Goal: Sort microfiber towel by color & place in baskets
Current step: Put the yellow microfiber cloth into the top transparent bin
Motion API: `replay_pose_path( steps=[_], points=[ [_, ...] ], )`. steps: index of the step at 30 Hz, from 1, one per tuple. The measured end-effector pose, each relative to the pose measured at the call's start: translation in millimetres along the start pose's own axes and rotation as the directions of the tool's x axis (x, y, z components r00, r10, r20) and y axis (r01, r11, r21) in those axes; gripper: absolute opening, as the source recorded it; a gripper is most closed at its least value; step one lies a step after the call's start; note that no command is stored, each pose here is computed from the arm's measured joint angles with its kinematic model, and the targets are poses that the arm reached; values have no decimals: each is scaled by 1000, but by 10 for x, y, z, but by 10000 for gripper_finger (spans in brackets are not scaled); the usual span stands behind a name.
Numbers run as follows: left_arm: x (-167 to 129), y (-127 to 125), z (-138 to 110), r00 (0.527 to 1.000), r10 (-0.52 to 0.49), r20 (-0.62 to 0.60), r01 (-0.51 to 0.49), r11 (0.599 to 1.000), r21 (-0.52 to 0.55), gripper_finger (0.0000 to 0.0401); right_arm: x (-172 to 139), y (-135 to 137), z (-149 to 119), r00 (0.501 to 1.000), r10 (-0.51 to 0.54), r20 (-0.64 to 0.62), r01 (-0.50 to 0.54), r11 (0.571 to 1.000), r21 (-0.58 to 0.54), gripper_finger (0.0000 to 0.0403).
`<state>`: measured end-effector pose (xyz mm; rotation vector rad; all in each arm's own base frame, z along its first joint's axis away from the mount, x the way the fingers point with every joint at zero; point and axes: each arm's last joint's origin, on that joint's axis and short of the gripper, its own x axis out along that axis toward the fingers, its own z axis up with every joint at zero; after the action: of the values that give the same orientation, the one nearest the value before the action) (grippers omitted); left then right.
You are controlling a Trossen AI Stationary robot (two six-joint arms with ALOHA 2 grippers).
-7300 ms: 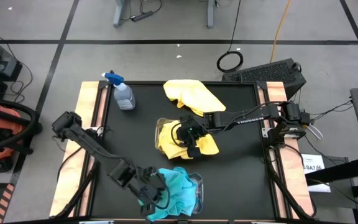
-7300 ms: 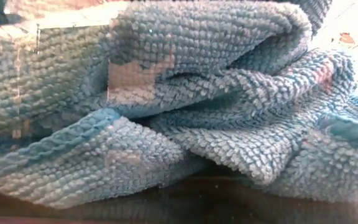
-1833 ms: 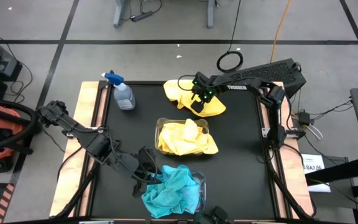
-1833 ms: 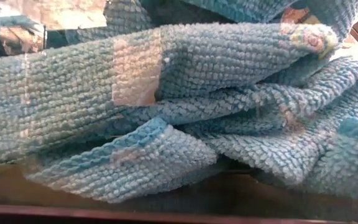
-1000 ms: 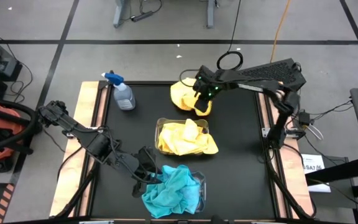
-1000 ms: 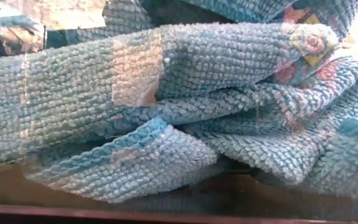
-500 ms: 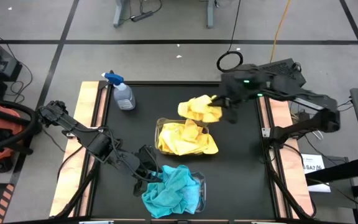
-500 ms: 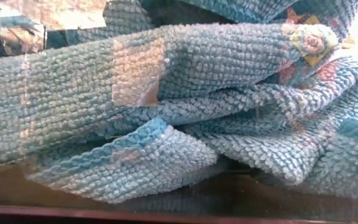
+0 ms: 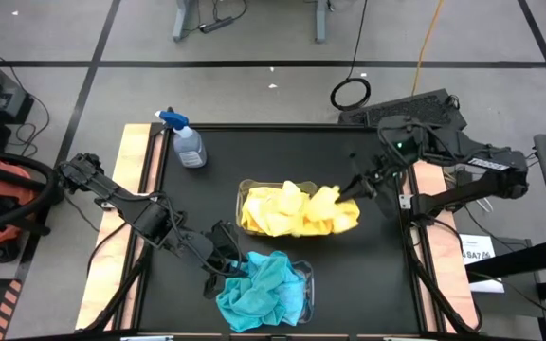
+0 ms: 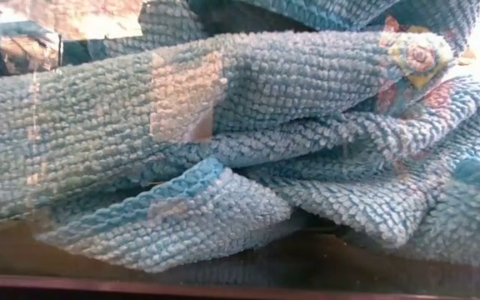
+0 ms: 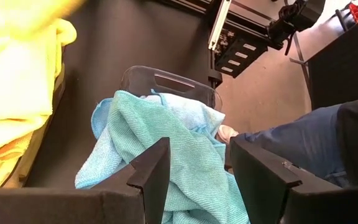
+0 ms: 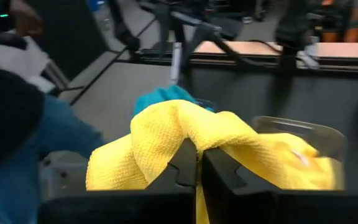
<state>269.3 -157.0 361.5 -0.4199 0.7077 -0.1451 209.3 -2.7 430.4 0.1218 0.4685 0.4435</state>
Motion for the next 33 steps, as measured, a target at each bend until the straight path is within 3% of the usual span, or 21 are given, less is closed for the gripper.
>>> replay_pose_path(
  steps=[10, 21, 33],
  points=[
    [0, -3, 5, 1000, -2, 6, 2, 1000, -1, 173, 597, -110, -54, 986, 106, -130, -102, 994, 40, 0],
    [0, -6, 10, 1000, -2, 13, 2, 1000, -2, 173, 1197, -523, -225, 964, -50, -263, 45, 999, -24, 0],
    [0, -3, 10, 1000, 4, 17, -4, 1000, -1, 173, 1825, -954, -368, 960, -164, -227, 147, 985, -89, 0]
  ],
)
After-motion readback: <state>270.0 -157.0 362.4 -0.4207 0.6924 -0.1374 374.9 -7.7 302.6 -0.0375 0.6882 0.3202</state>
